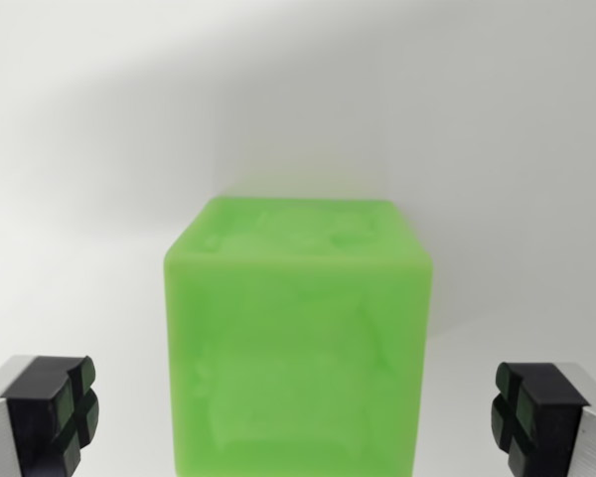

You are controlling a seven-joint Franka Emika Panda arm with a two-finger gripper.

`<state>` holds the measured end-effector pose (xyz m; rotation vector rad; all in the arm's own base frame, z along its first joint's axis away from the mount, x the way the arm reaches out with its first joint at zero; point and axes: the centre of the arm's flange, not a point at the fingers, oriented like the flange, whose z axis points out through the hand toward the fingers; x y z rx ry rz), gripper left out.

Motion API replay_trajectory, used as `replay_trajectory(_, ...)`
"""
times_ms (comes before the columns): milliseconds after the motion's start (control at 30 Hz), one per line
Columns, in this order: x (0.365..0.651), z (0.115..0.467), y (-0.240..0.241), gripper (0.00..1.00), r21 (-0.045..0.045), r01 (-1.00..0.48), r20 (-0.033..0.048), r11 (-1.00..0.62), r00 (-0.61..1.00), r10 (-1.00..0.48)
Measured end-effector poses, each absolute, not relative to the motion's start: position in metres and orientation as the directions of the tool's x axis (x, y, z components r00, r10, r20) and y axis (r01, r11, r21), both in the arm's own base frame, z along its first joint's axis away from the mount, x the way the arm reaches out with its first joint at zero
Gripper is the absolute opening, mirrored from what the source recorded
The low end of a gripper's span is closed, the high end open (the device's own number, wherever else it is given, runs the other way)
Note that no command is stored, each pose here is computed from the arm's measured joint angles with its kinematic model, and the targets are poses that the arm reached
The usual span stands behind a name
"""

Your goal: Stack cube

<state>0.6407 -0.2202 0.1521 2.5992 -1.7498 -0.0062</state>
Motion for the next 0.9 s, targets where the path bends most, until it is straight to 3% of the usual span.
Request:
replay_trajectory(667,0.641,0.116,-0.220,1.00,0.0082,-0.927,0.0011,-0.376,0.376,-0.927)
replay_trajectory(700,0.641,0.115,-0.220,0.00,0.0082,-0.927,0.0011,-0.376,0.376,-0.927)
replay_trajectory(900,0.641,0.115,-0.220,0.00,0.0075,-0.927,0.0013,-0.376,0.376,-0.927)
